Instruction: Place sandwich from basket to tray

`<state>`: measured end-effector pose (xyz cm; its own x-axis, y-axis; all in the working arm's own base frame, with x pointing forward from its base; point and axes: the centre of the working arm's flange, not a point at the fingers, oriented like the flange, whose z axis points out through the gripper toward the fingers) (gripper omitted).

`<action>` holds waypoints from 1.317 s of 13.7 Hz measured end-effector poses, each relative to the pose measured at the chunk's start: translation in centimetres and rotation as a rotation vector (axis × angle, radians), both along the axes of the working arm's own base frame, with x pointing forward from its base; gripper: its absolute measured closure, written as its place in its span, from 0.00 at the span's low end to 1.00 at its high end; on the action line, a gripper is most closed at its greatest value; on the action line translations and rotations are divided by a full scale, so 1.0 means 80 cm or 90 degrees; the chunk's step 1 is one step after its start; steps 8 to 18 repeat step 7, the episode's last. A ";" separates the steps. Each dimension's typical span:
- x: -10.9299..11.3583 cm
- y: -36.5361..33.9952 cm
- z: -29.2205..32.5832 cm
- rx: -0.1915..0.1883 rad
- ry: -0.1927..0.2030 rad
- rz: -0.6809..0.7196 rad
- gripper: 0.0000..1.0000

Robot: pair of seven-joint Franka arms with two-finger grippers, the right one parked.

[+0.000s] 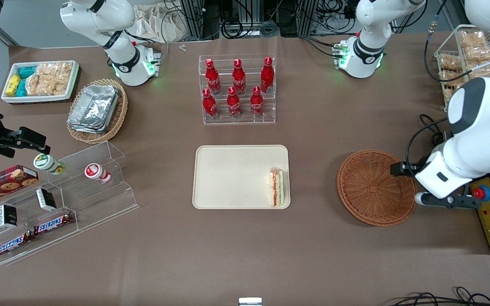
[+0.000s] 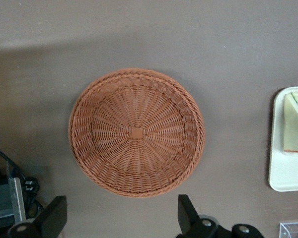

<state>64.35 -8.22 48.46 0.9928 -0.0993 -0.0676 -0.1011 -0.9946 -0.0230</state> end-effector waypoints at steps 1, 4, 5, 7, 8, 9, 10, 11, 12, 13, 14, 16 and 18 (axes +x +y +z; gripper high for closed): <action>-0.008 -0.005 0.001 0.002 -0.001 0.004 0.00; -0.031 -0.012 -0.005 0.004 -0.019 0.003 0.00; -0.041 -0.010 -0.008 0.005 -0.023 -0.002 0.00; -0.054 -0.001 -0.009 0.008 -0.027 -0.003 0.00; -0.054 -0.001 -0.009 0.008 -0.027 -0.003 0.00; -0.054 -0.001 -0.009 0.008 -0.027 -0.003 0.00; -0.054 -0.001 -0.009 0.008 -0.027 -0.003 0.00; -0.054 -0.001 -0.009 0.008 -0.027 -0.003 0.00; -0.054 -0.001 -0.009 0.008 -0.027 -0.003 0.00; -0.054 -0.001 -0.009 0.008 -0.027 -0.003 0.00; -0.054 -0.001 -0.009 0.008 -0.027 -0.003 0.00; -0.054 -0.001 -0.009 0.008 -0.027 -0.003 0.00; -0.054 -0.001 -0.009 0.008 -0.027 -0.003 0.00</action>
